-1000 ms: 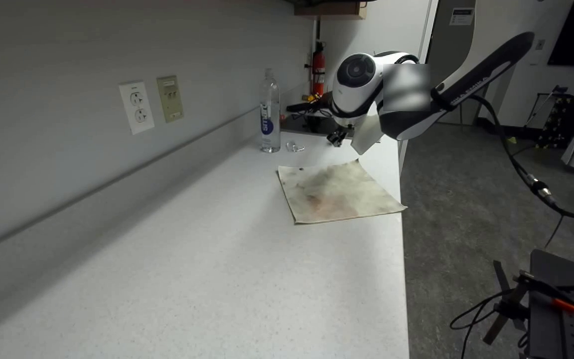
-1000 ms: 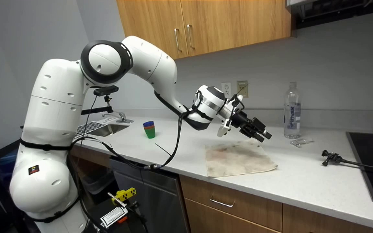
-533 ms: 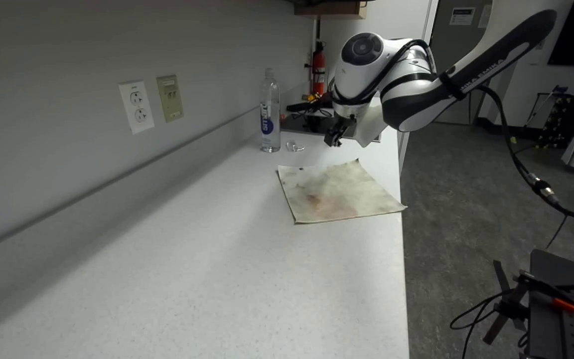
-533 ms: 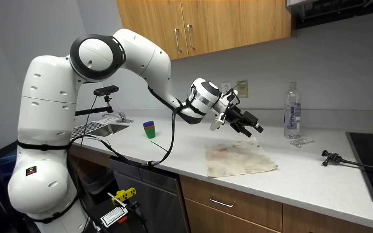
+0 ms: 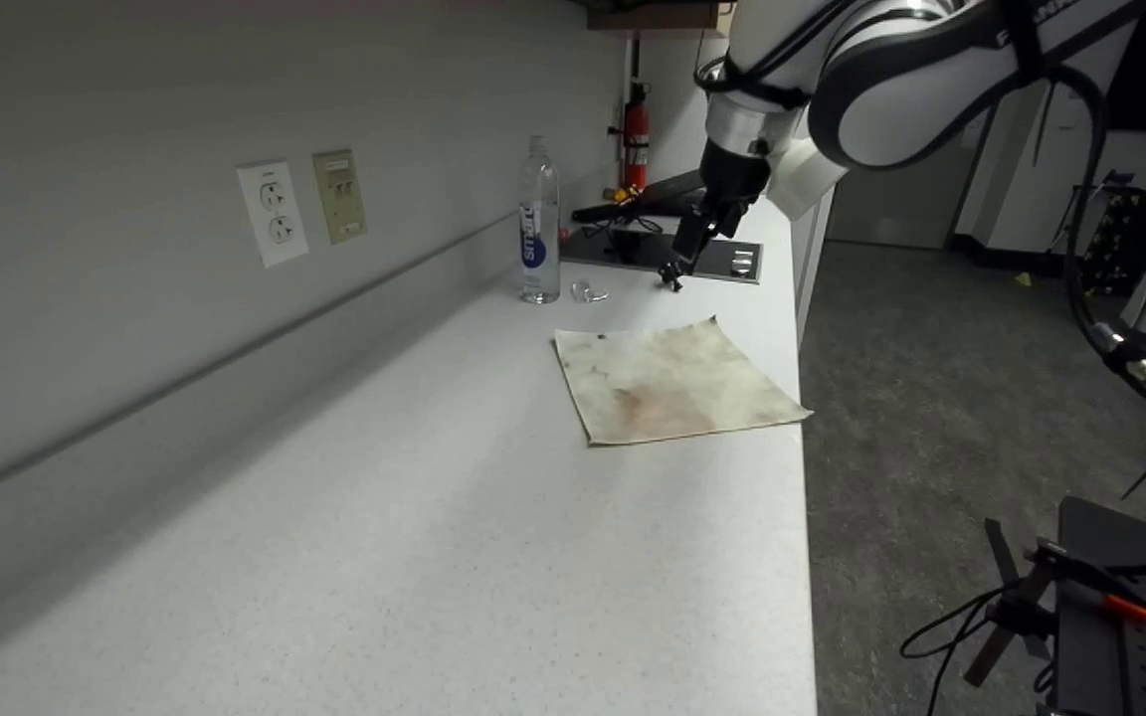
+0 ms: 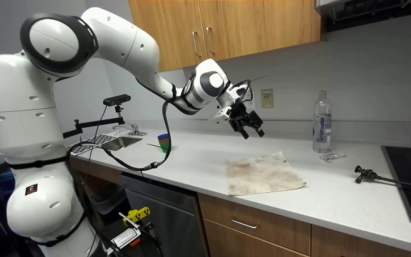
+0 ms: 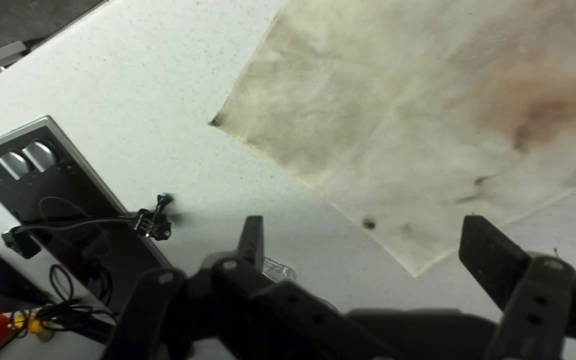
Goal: Unfold the towel
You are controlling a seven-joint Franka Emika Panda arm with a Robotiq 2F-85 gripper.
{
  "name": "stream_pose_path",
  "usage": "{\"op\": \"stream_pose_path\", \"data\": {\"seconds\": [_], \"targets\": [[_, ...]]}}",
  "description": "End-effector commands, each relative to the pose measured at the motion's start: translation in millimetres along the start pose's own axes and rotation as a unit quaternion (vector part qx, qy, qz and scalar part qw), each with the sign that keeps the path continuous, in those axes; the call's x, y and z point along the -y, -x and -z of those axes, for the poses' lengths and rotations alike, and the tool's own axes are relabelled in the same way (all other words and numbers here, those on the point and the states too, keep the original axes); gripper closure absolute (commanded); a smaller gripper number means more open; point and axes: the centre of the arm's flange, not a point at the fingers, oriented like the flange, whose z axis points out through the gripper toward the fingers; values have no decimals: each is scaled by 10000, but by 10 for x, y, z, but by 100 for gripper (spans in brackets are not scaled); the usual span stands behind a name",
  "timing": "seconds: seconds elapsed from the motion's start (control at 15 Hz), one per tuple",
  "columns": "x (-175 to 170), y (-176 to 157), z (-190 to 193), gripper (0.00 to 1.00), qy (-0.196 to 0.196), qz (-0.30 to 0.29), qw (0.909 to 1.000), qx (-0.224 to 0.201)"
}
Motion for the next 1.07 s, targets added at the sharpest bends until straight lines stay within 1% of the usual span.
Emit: {"op": "stream_pose_path", "data": {"seconds": [0.0, 0.07, 0.27, 0.47, 0.53, 0.73, 1.0], "targets": [[-182, 276, 581, 0, -526, 113, 9985, 19], [-213, 319, 676, 0, -578, 95, 9983, -58], [-280, 438, 895, 0, -910, 122, 9958, 0], [-304, 557, 1037, 0, -1107, 61, 9938, 49], [-251, 360, 852, 0, -935, 14, 9956, 12], [-270, 437, 936, 0, -1001, -1, 9950, 17], [-261, 463, 918, 0, -1003, 7, 9949, 45]]}}
